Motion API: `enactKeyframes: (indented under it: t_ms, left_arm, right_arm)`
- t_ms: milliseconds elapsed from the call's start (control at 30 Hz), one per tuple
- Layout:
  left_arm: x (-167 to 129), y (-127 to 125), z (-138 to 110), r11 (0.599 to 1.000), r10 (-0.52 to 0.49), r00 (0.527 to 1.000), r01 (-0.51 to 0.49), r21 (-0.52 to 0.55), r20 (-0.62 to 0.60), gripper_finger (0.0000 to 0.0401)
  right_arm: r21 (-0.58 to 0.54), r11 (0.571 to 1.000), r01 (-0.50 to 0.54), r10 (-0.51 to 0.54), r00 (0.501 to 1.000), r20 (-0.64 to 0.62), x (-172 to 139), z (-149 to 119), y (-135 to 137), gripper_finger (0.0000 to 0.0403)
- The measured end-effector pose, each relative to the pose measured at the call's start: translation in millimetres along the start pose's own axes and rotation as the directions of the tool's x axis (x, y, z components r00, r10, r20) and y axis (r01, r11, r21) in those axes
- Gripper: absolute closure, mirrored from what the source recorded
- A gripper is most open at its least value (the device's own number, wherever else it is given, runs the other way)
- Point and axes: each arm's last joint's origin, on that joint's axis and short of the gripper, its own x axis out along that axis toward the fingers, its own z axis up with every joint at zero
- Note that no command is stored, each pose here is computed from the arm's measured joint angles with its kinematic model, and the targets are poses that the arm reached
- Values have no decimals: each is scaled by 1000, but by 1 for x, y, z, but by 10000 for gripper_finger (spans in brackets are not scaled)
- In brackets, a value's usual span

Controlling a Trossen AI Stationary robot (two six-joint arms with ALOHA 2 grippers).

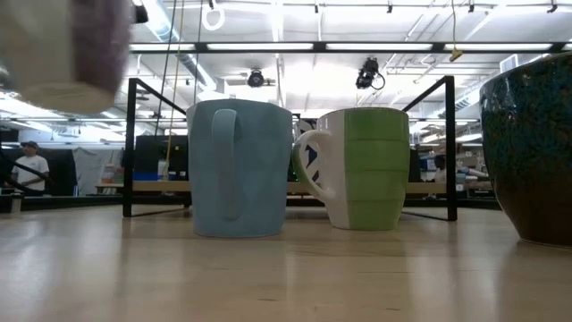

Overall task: Place coffee mugs
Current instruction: Put the violet mug on the shelf

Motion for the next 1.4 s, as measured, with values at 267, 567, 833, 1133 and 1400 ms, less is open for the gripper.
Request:
enactKeyframes:
  t_ms: [267, 567, 833, 1133, 1400]
  left_arm:
    - [-16, 30, 23, 1000, 9, 999, -10, 13, 51, 384]
    - [-19, 55, 51, 992, 83, 996, -85, 90, 26, 384]
    - [-7, 78, 72, 977, 140, 990, -136, 166, -15, 384]
    - [-5, 107, 78, 957, 206, 978, -194, 217, -34, 384]
    - [-3, 130, 82, 954, 225, 973, -210, 214, -50, 384]
  right_arm:
    - [2, 1000, 0, 0, 1000, 0, 0, 0, 0, 351]
    - [0, 1000, 0, 0, 1000, -1, 0, 0, 0, 351]
    - [0, 1000, 0, 0, 1000, -1, 0, 0, 0, 351]
    - [-1, 1000, 0, 0, 1000, -2, 0, 0, 0, 351]
    - [-8, 1000, 0, 0, 1000, -1, 0, 0, 0, 351]
